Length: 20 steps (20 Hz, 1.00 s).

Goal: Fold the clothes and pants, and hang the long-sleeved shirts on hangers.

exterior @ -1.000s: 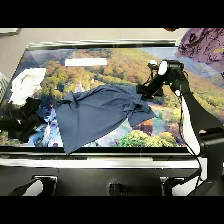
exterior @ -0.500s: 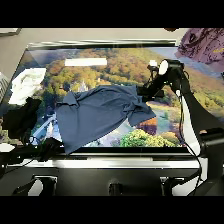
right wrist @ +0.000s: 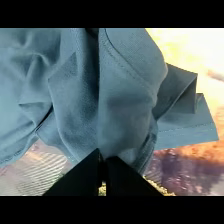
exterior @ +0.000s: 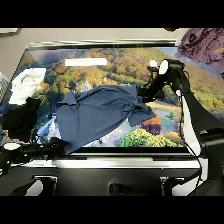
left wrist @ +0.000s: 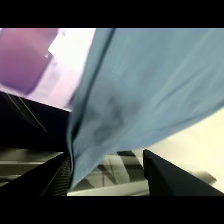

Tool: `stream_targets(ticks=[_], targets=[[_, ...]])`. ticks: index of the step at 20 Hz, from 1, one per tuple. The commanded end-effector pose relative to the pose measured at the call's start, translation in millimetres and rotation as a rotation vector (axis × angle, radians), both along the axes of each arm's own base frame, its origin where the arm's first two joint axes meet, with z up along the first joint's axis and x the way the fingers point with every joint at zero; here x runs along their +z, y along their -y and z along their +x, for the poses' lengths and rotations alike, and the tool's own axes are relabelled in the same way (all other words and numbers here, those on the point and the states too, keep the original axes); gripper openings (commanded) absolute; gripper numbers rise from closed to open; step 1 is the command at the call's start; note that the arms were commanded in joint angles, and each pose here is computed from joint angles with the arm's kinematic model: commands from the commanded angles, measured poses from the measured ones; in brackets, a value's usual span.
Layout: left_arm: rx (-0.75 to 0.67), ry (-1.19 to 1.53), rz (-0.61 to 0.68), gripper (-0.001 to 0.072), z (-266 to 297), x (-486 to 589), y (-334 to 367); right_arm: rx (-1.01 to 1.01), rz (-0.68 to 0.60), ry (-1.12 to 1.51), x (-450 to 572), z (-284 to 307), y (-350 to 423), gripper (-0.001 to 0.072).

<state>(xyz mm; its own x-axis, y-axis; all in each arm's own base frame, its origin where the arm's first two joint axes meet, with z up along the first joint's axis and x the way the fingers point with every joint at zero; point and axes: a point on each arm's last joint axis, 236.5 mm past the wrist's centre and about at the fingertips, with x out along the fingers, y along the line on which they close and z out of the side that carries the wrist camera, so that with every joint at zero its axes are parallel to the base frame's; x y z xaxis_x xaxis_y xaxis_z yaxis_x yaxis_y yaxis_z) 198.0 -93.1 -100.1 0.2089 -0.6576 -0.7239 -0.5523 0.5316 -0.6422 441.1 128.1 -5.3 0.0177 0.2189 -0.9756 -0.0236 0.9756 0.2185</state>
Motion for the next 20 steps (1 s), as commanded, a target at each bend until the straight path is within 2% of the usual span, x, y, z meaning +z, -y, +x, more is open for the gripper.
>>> stream_targets(ticks=[1, 2, 3, 4, 7, 10, 14, 17, 20], targets=[[-0.042, -0.028, -0.010, 0.0389, -4, -10, 13, -0.011, 0.005, 0.010, 3, 1, -1, 0.0026], [-0.048, -0.026, -0.020, 0.0219, -3, -9, 18, -0.012, 0.006, 0.015, 5, 2, -1, 0.0026], [-0.046, -0.018, -0.026, 0.0100, 0, -8, 21, -0.012, 0.006, 0.017, 5, 2, -1, 0.0026], [-0.048, 0.008, -0.027, 0.0019, 6, -4, 22, -0.011, 0.007, 0.017, 6, 2, -2, 0.0026], [-0.044, 0.130, 0.003, 0.0018, 48, 24, 11, -0.012, 0.020, 0.046, 17, 3, -3, 0.0026], [-0.063, 0.367, 0.108, 0.0017, 124, 99, -15, -0.005, -0.010, 0.274, 66, 30, 8, 0.0025], [-0.032, 0.724, 0.523, 0.0017, 208, 273, -93, -0.065, -0.150, 0.785, 227, 58, 56, 0.0025], [0.081, 1.039, 0.799, 0.0017, 207, 444, -128, -0.134, -0.219, 1.163, 376, 17, 92, 0.0025], [0.176, 1.289, 0.988, 0.0017, 154, 569, -133, -0.172, -0.197, 1.449, 483, -64, 108, 0.0026]])
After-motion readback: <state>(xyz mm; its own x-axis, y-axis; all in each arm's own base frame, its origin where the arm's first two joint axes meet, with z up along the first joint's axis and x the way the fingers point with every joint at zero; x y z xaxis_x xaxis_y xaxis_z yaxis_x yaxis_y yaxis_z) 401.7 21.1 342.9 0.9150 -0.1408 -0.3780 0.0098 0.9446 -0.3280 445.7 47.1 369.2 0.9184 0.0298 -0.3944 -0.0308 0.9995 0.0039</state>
